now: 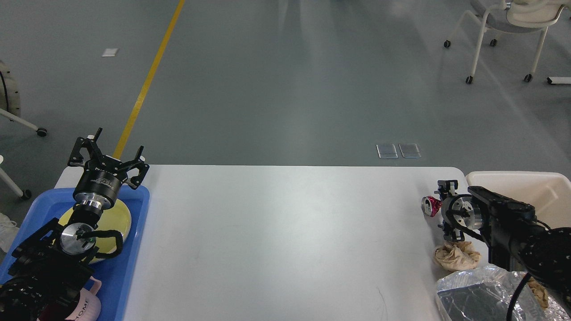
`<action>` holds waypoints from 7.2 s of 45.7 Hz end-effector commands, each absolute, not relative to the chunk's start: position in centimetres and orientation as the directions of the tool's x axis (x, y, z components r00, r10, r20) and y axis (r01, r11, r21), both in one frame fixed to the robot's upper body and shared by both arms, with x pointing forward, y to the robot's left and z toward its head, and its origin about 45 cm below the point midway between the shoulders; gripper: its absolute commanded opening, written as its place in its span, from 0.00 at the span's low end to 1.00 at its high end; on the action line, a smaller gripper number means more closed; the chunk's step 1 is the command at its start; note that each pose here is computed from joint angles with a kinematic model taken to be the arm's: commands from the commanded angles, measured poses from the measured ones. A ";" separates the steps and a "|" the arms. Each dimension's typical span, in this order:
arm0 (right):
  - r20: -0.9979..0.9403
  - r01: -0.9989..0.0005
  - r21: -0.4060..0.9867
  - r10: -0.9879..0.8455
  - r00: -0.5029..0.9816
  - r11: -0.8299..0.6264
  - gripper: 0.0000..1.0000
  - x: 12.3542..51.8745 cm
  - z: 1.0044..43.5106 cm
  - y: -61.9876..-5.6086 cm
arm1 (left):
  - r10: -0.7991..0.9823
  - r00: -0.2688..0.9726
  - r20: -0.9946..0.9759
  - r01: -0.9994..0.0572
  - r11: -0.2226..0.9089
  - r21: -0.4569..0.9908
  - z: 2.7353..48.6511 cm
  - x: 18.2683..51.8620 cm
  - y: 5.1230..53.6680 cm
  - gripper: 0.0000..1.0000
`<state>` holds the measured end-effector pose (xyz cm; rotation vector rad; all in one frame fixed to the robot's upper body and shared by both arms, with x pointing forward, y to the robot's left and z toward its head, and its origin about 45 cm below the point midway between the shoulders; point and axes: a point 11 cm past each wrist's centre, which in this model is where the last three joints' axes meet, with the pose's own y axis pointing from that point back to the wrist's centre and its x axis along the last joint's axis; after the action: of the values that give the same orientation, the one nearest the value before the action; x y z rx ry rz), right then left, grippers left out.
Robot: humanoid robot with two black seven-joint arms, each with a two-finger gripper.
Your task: Tidy desktop
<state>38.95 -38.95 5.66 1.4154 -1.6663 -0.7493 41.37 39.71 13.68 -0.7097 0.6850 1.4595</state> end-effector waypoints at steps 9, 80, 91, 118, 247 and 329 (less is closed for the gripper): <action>0.191 -0.523 0.831 -0.980 -0.054 0.190 0.59 39.0 5.1 -37.7 | 0.627 0.003 -0.779 -1.000 -0.010 -0.012 13.7 41.4 39.7 0.98; 0.377 -0.506 0.861 -0.614 0.694 -0.042 0.00 46.7 21.3 -31.6 | 0.627 0.003 -0.779 -1.000 -0.010 -0.012 13.7 41.4 39.7 0.98; 0.391 -0.496 0.868 -0.587 0.709 -0.021 0.00 46.2 20.5 -32.3 | 0.627 0.003 -0.779 -1.000 -0.010 -0.012 13.7 41.4 39.7 0.98; 0.086 -0.105 0.970 -0.092 0.992 -0.221 1.00 38.6 34.4 -22.9 | 0.626 0.005 -0.780 -1.000 -0.010 -0.014 13.7 41.4 39.7 0.98; 0.118 -0.307 0.947 -0.791 0.600 -0.091 0.00 31.5 14.0 -46.8 | 0.626 0.005 -0.780 -1.000 -0.010 -0.014 13.7 41.4 39.7 0.98; 0.708 -0.365 0.706 -0.603 0.368 0.606 1.00 30.2 9.0 -57.8 | 0.626 0.003 -0.780 -1.000 -0.011 -0.013 13.7 41.4 39.7 0.98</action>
<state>30.40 -58.43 9.79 0.9631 -1.2394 -0.1749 41.38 39.73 13.69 -0.7113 0.6849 1.4600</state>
